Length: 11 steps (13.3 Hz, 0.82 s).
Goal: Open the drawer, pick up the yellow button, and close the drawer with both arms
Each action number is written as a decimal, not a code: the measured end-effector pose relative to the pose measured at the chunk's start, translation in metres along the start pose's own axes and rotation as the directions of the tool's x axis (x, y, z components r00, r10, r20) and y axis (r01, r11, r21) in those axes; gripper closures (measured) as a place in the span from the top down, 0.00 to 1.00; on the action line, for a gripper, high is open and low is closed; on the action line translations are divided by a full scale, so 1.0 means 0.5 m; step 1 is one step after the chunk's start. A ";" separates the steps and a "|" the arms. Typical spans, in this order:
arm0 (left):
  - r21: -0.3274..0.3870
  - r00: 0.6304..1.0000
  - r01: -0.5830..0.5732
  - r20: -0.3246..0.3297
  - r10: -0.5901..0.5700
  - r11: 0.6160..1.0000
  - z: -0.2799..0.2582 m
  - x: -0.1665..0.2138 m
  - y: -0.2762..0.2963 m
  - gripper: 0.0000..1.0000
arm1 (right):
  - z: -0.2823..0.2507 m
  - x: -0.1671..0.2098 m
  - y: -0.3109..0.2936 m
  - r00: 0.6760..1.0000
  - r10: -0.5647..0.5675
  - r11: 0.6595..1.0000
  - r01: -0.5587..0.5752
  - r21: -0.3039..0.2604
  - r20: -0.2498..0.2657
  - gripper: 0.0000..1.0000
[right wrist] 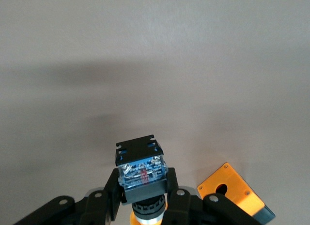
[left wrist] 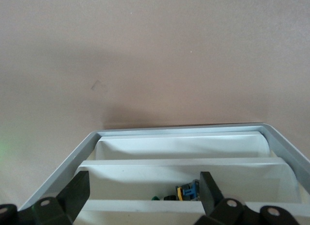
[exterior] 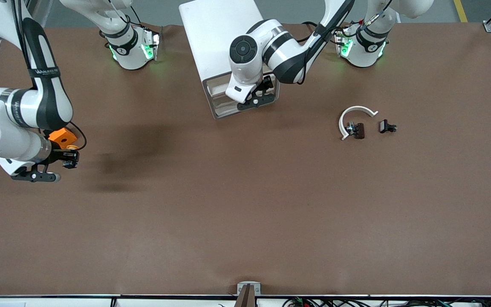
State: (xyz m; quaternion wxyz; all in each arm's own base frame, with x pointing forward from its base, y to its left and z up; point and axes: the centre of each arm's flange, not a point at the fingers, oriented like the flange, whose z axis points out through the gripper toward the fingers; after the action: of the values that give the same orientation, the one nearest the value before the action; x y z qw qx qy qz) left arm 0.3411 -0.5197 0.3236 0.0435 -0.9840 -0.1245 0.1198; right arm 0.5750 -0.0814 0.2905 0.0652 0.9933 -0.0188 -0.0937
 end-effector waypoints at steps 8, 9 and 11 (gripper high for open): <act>0.007 1.000 0.029 0.010 -0.029 1.000 0.006 -0.031 0.008 1.00 | 0.195 0.036 0.017 1.000 -0.002 1.000 0.003 -0.016 0.021 0.41; 0.007 1.000 0.029 0.010 -0.029 1.000 0.006 -0.032 0.009 1.00 | 0.205 0.037 0.017 1.000 -0.002 1.000 0.002 -0.015 0.020 0.41; 0.007 1.000 0.029 0.010 -0.029 1.000 0.006 -0.032 0.009 1.00 | 0.216 0.039 0.017 1.000 0.000 1.000 0.000 -0.015 0.020 0.41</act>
State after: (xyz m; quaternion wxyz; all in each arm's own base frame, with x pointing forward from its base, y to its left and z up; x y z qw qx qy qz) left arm 0.3264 -0.5279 0.3236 0.0479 -0.9813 -0.1387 0.1247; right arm 0.5736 -0.1042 0.1830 0.0722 0.9918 -0.0187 -0.1038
